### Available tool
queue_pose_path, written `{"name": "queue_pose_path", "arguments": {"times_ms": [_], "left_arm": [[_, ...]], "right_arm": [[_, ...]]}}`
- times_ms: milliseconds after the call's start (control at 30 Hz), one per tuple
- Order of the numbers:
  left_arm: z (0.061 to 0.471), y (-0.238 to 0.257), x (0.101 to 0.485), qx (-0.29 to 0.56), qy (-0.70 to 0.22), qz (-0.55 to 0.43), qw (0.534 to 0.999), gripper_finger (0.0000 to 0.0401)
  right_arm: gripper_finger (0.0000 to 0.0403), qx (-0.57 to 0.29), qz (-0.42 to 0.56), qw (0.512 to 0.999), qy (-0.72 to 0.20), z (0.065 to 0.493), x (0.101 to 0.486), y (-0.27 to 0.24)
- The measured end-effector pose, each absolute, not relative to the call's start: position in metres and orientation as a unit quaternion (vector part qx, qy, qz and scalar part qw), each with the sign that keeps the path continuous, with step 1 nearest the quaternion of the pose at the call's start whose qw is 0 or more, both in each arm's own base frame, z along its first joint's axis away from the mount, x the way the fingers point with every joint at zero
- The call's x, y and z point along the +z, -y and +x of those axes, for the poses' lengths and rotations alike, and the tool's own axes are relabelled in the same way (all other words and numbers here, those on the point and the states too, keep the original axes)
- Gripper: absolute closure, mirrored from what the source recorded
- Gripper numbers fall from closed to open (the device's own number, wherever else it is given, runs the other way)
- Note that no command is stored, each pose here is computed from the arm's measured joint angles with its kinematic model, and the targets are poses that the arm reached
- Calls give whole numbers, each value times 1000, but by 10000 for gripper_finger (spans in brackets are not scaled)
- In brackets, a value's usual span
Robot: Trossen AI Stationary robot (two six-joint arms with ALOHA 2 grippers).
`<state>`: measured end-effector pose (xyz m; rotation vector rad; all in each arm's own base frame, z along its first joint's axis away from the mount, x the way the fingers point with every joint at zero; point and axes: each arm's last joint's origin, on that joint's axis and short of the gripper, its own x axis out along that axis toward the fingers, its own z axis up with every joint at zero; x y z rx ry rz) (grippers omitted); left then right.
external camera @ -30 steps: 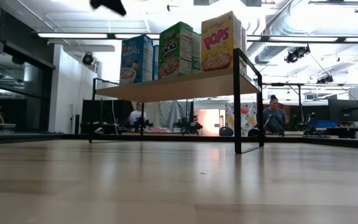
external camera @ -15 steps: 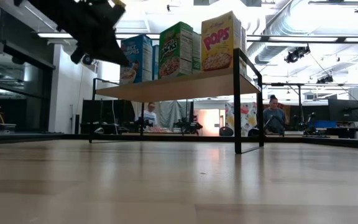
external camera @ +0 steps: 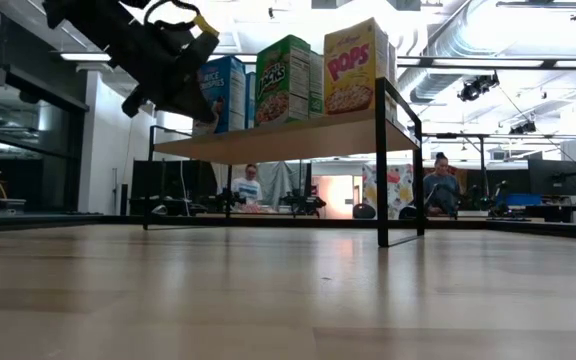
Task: Stack cereal on shelf
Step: Put the blue cereal box on the shelf aligned with the other blue cereal box
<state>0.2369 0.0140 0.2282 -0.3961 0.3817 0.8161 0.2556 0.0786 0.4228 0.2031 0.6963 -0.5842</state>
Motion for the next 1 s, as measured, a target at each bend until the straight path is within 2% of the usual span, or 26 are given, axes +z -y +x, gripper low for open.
{"name": "queue_pose_path", "arguments": {"times_ms": [700,867,1000], "left_arm": [[235,-31,228,431,-172,-192,865,401],[230,-30,237,413,-169,-182,876,401],[227,-24,243,362,-169,-216,891,401]], "right_arm": [[137,-281,100,894,-335,256,423,-79],[137,-281,100,894,-335,256,423,-79],[137,-281,100,894,-336,256,423,-79]]}}
